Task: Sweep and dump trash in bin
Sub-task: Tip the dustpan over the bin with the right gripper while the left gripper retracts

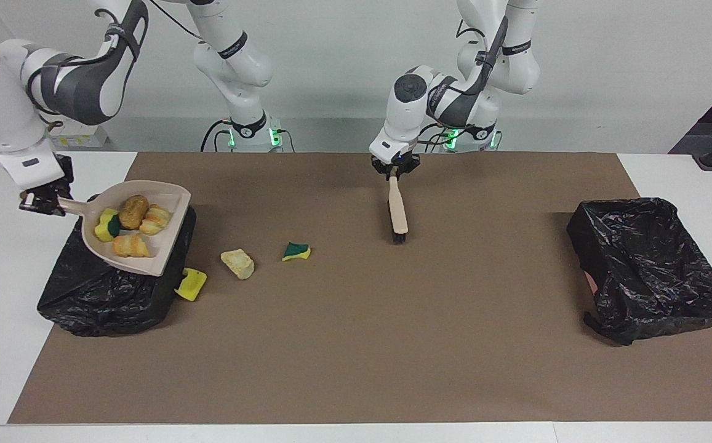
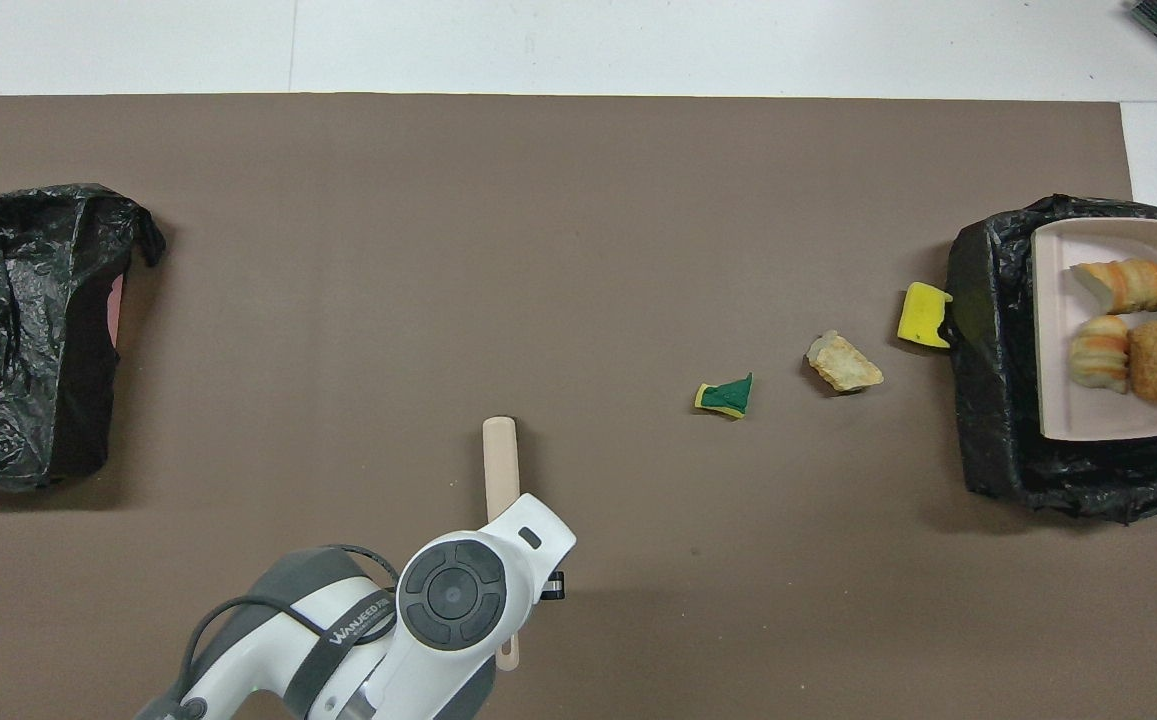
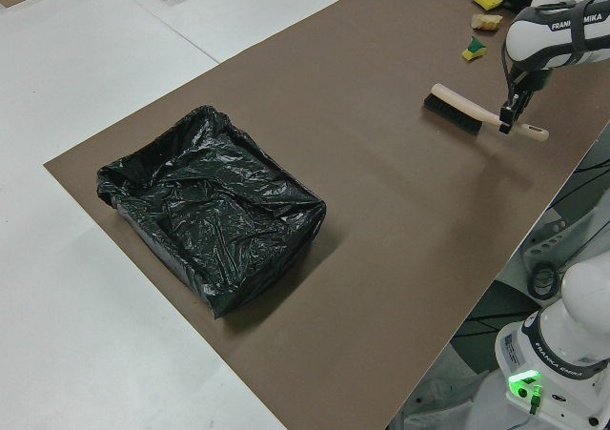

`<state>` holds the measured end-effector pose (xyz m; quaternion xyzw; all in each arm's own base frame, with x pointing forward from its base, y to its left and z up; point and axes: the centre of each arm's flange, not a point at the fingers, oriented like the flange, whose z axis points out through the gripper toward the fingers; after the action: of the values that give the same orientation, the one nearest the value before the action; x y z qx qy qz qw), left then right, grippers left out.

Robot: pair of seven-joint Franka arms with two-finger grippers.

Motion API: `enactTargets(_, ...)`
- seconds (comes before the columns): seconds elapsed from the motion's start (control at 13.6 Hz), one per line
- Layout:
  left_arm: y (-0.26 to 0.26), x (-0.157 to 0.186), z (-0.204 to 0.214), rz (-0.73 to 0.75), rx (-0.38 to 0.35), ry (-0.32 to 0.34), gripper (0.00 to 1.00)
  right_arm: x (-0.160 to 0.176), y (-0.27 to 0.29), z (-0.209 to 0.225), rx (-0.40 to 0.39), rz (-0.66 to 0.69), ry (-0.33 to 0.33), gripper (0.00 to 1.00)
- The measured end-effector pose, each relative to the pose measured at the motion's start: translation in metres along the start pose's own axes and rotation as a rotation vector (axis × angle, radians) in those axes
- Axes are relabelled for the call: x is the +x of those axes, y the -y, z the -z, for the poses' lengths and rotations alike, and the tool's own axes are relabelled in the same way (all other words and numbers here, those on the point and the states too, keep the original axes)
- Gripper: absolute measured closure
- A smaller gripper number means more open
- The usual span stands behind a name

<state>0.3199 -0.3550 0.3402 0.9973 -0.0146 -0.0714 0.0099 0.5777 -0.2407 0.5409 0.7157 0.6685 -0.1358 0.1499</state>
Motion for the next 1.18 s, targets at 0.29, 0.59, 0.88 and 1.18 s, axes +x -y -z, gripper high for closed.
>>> enactTargets(0.29, 0.002, 0.005, 0.000, 0.010, -0.007, -0.005, 0.71, 0.020, -0.019, 0.019, -0.074, 0.038, 0.227, 0.67)
enactTargets(0.59, 0.019, 0.049, 0.030, 0.077, -0.056, -0.051, 0.26, 0.052, -0.027, 0.022, -0.065, 0.111, 0.386, 0.67)
enactTargets(0.88, 0.069, 0.105, 0.067, 0.067, -0.057, -0.136, 0.00, 0.054, -0.029, 0.024, -0.081, 0.137, 0.522, 0.67)
enactTargets(1.18, 0.125, 0.141, 0.112, 0.006, -0.038, -0.145, 0.00, 0.068, -0.035, 0.035, -0.113, 0.155, 0.583, 0.67)
